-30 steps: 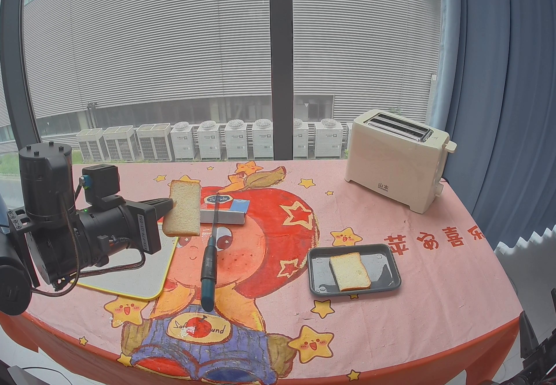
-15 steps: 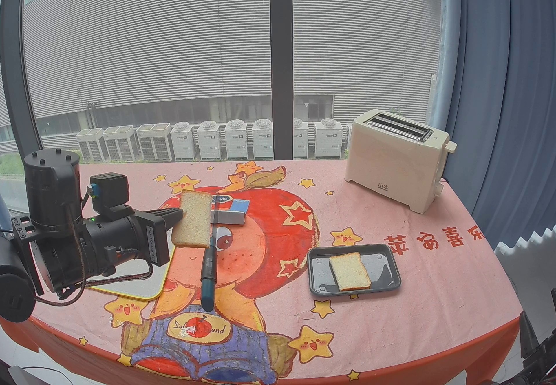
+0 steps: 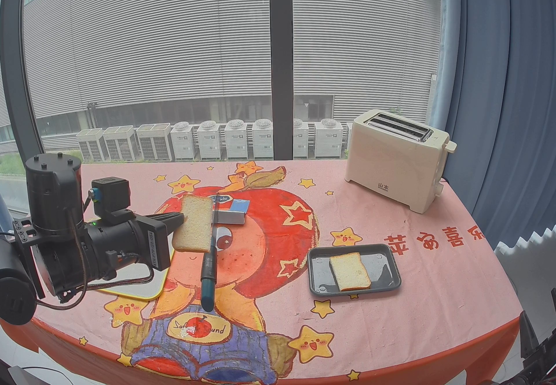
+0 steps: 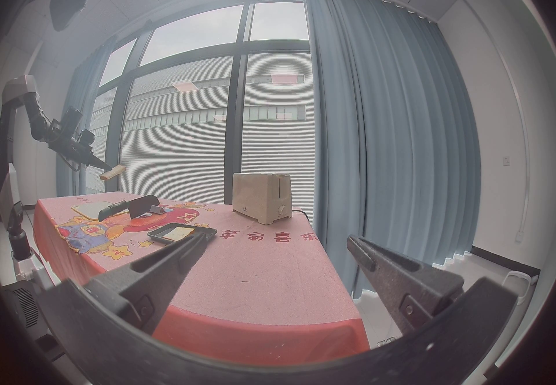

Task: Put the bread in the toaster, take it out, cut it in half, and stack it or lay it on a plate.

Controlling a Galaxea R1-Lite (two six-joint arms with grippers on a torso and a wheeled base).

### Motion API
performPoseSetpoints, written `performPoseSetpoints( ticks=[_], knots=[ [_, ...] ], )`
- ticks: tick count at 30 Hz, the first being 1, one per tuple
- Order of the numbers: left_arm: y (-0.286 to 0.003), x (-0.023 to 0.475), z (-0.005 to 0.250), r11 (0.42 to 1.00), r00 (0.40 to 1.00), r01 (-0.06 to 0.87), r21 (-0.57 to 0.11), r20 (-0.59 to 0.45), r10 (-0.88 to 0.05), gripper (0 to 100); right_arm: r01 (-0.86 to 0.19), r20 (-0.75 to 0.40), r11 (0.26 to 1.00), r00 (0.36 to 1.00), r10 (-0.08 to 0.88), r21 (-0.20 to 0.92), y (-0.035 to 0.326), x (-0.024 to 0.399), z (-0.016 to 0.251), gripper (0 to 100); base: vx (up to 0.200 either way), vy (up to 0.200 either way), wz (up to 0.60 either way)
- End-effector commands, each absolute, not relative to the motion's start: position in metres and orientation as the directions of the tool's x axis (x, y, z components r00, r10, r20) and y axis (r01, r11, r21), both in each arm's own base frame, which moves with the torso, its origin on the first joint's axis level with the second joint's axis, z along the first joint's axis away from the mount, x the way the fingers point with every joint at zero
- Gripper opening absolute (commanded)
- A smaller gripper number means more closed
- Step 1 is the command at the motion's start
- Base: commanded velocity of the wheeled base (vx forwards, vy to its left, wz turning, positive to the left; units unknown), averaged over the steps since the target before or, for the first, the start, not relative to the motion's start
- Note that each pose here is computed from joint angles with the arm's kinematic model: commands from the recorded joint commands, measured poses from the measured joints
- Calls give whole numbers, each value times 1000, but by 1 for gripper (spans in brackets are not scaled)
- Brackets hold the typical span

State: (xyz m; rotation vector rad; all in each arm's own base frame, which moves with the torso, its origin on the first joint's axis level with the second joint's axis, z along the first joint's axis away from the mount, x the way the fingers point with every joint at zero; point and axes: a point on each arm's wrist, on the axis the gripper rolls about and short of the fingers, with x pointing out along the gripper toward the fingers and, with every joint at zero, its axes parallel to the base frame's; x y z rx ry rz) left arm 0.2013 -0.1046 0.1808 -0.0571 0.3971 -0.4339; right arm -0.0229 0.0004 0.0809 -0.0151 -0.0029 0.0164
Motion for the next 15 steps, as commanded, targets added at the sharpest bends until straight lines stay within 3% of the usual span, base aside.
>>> performPoseSetpoints(
  ticks=[1, 15],
  knots=[
    [-106, 201, 180, 906, 829, 401, -137, -366, -423, 0, -15, 0, 1000, 1000, 15, -18, 0, -23, 76, 100, 0, 0, 0],
    [-107, 203, 177, 908, 827, 396, -134, -378, -416, 0, -15, -2, 1000, 1000, 15, -21, 0, -23, 76, 100, 0, 0, 0]
  ],
)
